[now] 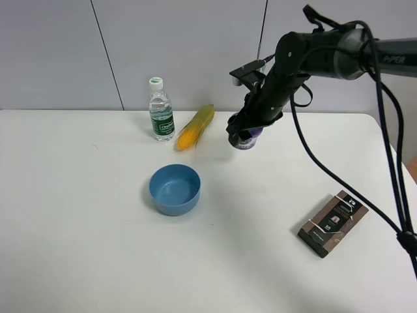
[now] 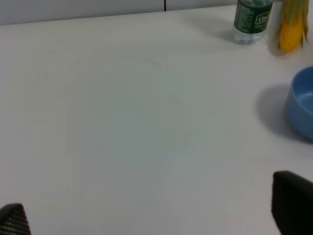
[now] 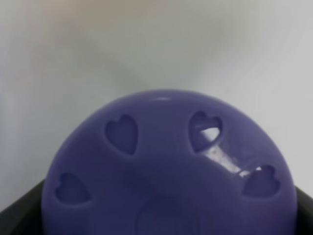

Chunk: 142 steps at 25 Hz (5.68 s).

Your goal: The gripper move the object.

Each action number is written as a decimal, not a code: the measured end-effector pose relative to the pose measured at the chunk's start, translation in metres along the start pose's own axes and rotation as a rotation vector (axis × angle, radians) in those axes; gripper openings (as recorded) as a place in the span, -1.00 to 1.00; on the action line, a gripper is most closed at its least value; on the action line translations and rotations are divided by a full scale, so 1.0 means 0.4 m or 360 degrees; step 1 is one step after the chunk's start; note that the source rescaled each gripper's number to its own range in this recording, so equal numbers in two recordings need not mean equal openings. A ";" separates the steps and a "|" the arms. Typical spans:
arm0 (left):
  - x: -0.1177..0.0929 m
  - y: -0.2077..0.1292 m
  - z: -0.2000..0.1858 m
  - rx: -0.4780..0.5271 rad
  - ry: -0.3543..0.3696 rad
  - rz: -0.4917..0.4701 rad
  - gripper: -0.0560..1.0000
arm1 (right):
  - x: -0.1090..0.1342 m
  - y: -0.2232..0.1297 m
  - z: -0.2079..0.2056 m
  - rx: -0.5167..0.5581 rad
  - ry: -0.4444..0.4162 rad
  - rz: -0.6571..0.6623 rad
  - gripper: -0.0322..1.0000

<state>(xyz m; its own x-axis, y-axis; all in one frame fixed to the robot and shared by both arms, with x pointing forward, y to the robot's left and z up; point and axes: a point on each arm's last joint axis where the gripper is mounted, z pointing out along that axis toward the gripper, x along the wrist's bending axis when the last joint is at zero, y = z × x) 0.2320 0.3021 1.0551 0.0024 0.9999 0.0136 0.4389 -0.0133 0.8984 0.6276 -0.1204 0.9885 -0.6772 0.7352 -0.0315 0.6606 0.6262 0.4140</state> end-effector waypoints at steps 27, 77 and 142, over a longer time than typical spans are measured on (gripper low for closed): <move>0.000 0.000 0.000 0.0000 0.0000 0.0000 1.00 | 0.062 -0.134 -0.121 0.0294 0.0123 -0.0065 -0.84; 0.000 0.000 0.000 0.0000 0.0000 0.0000 1.00 | -0.189 -0.462 0.014 0.0191 -0.0255 0.0454 -0.84; 0.000 0.000 0.000 0.0000 0.0000 0.0000 1.00 | 0.329 -0.730 -0.774 -0.1033 -0.0811 0.0558 0.99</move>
<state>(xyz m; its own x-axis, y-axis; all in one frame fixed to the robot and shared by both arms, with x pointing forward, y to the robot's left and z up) 0.2320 0.3021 1.0551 0.0024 0.9999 0.0136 0.4389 -0.0133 0.8984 0.2453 -0.2870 1.1449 -0.1425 0.9795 -0.1424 0.3845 0.1873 0.9039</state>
